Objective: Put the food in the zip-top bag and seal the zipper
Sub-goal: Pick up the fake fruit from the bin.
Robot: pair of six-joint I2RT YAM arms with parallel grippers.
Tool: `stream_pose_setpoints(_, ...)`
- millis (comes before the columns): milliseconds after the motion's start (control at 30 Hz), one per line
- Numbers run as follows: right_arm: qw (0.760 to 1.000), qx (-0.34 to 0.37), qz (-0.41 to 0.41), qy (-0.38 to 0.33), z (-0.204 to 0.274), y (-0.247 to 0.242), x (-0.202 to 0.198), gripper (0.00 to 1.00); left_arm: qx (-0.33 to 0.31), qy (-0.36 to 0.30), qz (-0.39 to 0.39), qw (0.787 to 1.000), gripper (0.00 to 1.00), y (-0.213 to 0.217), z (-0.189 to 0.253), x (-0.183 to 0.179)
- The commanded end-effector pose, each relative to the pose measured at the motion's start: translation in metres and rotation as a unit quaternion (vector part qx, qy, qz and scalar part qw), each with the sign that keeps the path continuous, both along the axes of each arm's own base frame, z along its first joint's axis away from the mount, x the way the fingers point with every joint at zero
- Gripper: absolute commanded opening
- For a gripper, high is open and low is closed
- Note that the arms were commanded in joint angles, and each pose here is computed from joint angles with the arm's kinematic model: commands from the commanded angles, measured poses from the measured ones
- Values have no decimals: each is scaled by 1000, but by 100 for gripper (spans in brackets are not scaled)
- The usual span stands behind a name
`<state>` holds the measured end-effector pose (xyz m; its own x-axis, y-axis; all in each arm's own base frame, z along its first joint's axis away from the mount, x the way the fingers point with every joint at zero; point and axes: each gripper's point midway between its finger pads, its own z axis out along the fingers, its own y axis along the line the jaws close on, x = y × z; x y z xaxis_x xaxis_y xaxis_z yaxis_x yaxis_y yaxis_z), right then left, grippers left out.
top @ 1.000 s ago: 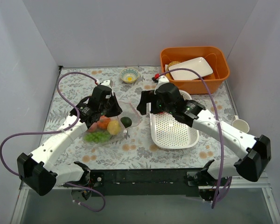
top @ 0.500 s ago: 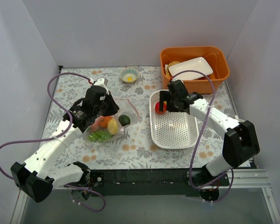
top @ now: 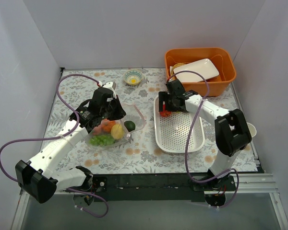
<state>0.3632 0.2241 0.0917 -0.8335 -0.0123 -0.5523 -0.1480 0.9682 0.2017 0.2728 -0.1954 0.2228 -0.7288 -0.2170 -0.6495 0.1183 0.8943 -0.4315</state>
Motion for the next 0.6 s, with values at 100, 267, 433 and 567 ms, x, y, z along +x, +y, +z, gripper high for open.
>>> stream_pose_setpoints(100,999,15,3,-29,3,11,24,79,-5,1,-10,1000,0,-3,2,-4)
stream_pose_setpoints(267,999,15,4,-41,2,13,31,79,-3,4,-12,1000,0,-3,-2,-5)
stream_pose_setpoints(433,1000,12,1,-20,-13,15,31,76,-2,4,-8,1000,0,-2,0,-3)
stream_pose_setpoints(567,1000,8,0,-2,-26,14,27,69,-4,4,-4,1000,0,-1,2,-5)
